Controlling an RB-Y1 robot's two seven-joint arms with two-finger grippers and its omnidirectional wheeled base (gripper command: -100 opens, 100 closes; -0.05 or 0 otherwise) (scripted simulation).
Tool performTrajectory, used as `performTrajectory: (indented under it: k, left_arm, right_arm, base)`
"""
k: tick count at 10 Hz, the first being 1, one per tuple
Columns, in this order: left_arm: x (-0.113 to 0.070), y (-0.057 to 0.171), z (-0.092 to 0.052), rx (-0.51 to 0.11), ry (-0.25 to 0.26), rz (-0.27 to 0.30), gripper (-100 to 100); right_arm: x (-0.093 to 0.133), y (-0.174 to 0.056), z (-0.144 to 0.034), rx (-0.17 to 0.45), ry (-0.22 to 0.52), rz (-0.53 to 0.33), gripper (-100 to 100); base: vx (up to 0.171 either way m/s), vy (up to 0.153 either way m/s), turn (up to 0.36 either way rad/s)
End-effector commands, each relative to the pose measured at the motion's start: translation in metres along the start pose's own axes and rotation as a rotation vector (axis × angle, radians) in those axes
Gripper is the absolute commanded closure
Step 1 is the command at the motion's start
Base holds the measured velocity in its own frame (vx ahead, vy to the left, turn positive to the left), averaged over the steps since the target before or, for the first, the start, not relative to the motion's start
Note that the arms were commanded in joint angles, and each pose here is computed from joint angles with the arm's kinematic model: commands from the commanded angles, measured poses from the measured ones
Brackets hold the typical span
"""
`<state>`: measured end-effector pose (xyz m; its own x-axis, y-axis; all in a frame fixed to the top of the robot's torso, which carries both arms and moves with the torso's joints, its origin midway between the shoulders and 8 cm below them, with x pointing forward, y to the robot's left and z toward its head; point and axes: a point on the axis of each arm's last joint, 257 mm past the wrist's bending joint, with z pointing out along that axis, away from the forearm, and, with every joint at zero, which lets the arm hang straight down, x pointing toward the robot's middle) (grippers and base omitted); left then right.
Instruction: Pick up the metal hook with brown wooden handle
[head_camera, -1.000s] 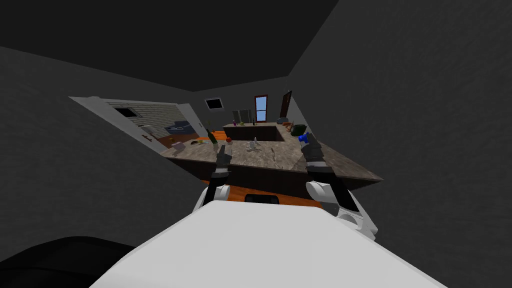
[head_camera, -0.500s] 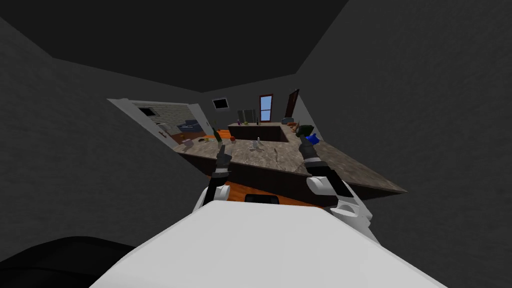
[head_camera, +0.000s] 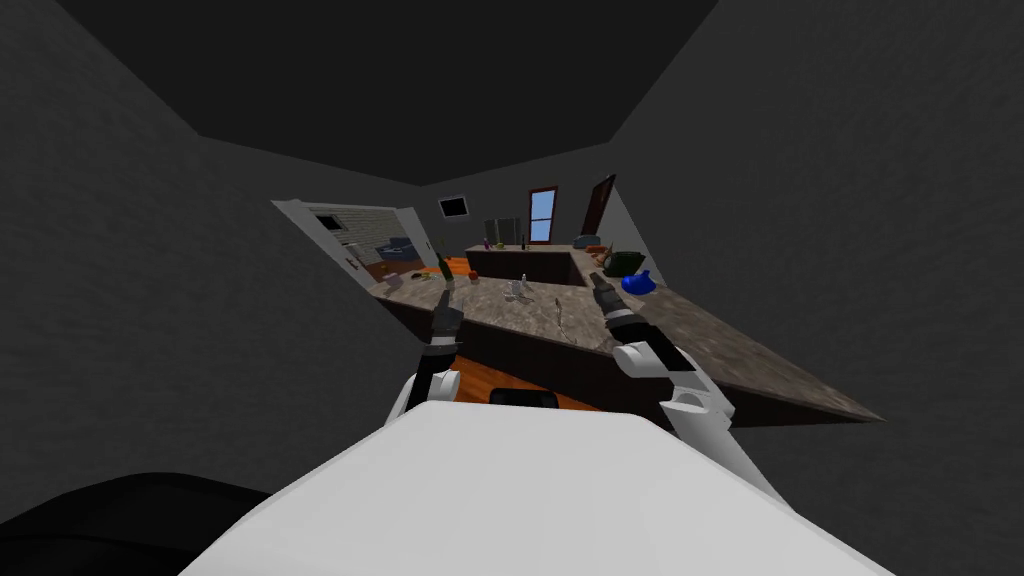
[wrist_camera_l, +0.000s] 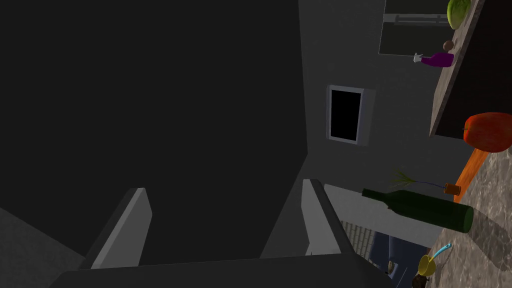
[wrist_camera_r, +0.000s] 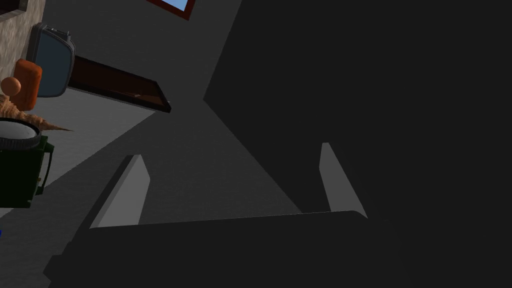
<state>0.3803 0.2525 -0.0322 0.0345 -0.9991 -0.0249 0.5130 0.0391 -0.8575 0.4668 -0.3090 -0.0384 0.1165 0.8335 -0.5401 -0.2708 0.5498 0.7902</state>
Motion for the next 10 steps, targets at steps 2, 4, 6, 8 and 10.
performTrajectory:
  k: [2,4,6,8,10]
  left_arm:
    - [0.0,0.0,0.0,0.0,0.0,0.0,0]
    - [0.0,0.0,0.0,0.0,0.0,0.0,0]
    - [0.0,0.0,0.0,0.0,0.0,0.0,0]
    - [0.0,0.0,0.0,0.0,0.0,0.0,0]
    - [0.0,0.0,0.0,0.0,0.0,0.0,0]
  right_arm:
    - [0.003,-0.028,0.011,0.076,0.049,-0.077,-100]
    - [0.004,-0.049,0.016,0.137,0.086,-0.128,-100]
    - [0.001,-0.069,0.021,0.19,0.116,-0.178,-100]
    - [-0.003,-0.089,0.025,0.243,0.145,-0.228,-100]
    - [0.001,-0.099,0.022,0.278,0.165,-0.228,-100]
  base:
    - [-0.004,-0.015,0.148]
    - [-0.003,-0.014,0.154]
    - [-0.005,-0.01,0.154]
    - [-0.003,-0.008,0.201]
    - [-0.001,-0.008,0.038]
